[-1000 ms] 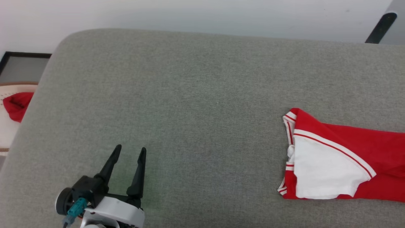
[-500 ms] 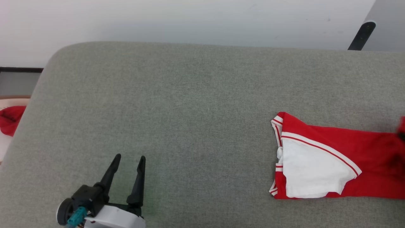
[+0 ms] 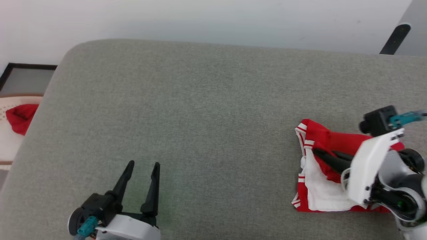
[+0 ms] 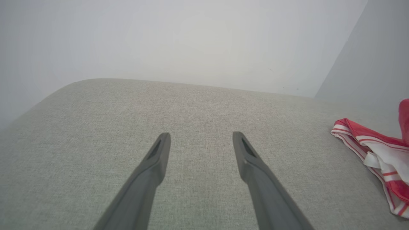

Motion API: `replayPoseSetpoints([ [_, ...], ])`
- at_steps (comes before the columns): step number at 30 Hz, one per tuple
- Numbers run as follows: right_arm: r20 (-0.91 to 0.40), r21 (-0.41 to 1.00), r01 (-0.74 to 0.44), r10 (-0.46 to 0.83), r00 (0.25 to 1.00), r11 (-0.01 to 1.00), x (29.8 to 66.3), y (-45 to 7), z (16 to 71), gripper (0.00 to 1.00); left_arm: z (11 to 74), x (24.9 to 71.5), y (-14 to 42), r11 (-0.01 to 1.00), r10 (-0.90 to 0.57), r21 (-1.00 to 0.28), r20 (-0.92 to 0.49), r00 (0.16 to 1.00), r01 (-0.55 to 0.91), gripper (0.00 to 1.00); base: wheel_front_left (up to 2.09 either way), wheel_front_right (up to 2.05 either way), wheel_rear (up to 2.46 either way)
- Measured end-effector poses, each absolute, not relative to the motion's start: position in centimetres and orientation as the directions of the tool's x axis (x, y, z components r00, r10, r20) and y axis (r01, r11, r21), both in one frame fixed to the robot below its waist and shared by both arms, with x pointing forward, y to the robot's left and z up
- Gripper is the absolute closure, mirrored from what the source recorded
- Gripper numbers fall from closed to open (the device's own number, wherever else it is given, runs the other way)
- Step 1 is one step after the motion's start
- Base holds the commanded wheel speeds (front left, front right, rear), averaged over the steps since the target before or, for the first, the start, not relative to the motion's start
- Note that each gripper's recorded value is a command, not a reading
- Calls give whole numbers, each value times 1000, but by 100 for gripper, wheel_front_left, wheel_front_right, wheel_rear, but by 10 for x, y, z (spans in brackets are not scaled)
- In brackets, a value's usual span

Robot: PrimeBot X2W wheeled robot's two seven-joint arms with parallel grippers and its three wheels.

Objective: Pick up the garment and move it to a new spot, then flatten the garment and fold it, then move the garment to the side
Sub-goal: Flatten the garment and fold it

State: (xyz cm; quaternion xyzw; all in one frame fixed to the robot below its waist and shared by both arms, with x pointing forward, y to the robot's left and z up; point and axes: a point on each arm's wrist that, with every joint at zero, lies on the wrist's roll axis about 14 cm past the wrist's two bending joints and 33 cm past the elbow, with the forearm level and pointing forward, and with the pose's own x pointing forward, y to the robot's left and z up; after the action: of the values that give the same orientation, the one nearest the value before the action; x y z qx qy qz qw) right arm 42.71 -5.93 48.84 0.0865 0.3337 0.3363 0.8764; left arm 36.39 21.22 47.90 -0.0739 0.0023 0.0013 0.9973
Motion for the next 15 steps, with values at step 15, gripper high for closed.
replayPoseSetpoints([
  [15,-526,365,-521,633,568,771,441,-41,453,100,471,367,212,984,10,-177,-29,1000,-15,0,0,0,0],
])
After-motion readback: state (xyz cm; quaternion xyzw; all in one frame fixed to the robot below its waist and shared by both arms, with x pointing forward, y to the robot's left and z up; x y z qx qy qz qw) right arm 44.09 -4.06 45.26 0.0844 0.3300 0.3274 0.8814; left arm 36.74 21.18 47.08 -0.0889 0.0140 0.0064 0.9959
